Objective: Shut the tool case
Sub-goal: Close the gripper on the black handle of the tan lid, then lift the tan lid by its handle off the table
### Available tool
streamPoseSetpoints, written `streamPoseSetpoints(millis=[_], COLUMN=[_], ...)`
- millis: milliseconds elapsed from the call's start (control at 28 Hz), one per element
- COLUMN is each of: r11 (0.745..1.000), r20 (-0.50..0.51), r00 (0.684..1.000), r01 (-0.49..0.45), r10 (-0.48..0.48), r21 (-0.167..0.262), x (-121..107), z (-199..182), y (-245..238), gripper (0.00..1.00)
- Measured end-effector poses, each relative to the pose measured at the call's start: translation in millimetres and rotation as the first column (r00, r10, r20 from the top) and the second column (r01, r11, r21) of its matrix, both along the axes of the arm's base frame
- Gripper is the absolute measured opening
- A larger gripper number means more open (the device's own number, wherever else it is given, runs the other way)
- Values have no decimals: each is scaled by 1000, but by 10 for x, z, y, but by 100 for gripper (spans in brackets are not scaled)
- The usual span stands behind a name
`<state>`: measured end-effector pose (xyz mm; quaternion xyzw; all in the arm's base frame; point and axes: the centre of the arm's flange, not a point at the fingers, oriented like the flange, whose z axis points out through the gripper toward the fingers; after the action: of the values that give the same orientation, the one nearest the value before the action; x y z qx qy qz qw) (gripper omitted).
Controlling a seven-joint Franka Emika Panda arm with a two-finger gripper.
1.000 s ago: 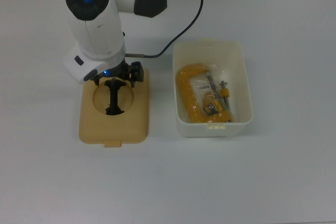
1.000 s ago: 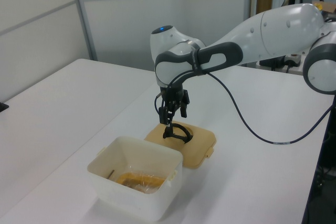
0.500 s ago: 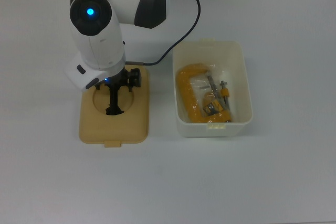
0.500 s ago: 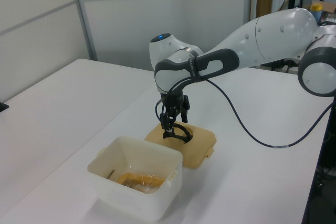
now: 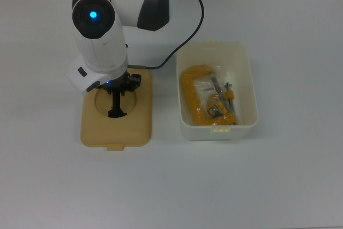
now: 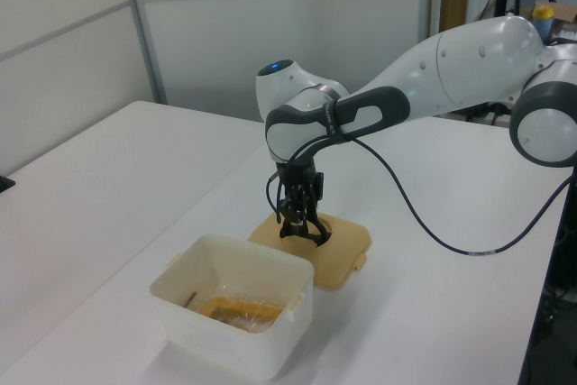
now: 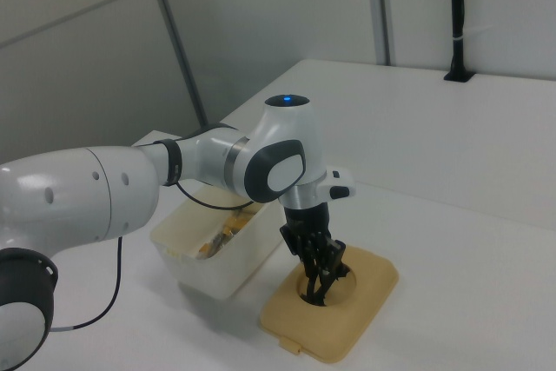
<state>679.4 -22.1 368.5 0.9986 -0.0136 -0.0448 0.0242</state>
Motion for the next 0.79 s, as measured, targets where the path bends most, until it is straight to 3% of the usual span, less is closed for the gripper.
streamPoseSetpoints(millis=[36,179,214,500,786], r11=[1000,1000,1000,999,999], r20=[0,16,22,66,82], r00=[1000,1000,1000,997,996], r01=[7,17,20,39,44], r10=[-7,-17,-20,-38,-44], r21=[-4,-9,-9,-9,-1], x=[1,25,37,76,-10], z=[-4,36,63,297,776], y=[-3,-14,-29,-149,-141], gripper=[31,19,11,11,11])
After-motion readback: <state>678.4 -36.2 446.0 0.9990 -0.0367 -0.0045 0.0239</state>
